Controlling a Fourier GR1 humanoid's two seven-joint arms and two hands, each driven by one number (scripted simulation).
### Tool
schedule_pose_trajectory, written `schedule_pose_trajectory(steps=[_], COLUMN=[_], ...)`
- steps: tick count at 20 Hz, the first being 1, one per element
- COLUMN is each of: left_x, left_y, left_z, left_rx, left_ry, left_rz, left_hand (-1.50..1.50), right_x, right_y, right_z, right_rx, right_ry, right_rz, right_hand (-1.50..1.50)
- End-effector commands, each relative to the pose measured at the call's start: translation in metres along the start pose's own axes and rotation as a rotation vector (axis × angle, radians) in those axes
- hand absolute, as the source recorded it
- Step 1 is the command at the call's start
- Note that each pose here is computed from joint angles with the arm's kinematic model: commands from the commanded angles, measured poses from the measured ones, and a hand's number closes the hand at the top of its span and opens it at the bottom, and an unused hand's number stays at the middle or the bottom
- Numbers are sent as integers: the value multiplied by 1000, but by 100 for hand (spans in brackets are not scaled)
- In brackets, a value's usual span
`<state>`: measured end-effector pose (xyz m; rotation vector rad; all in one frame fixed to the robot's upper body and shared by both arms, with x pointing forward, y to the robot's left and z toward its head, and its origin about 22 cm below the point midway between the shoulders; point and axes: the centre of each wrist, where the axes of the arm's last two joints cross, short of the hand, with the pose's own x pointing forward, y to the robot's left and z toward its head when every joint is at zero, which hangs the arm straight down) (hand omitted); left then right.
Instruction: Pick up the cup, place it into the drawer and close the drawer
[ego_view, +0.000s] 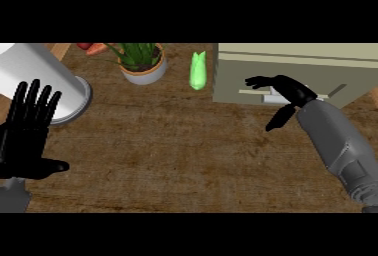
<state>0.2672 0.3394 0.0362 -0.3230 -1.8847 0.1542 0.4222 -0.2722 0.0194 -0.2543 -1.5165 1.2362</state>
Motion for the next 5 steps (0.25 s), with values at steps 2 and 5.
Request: schedule_pose_trajectory(steps=[2, 5], left_x=[-3, -2], left_y=[-14, -17], left_z=[-8, -16], left_rx=[-19, -21], left_ry=[-17, -7], left_rz=[-11, -10], left_hand=[-150, -150], right_x=[4, 4], right_y=[-53, -21], right_z=[5, -4], right_rx=[-103, -85], right_ry=[101, 100], right_rz=[36, 28], right_hand=[-150, -150])
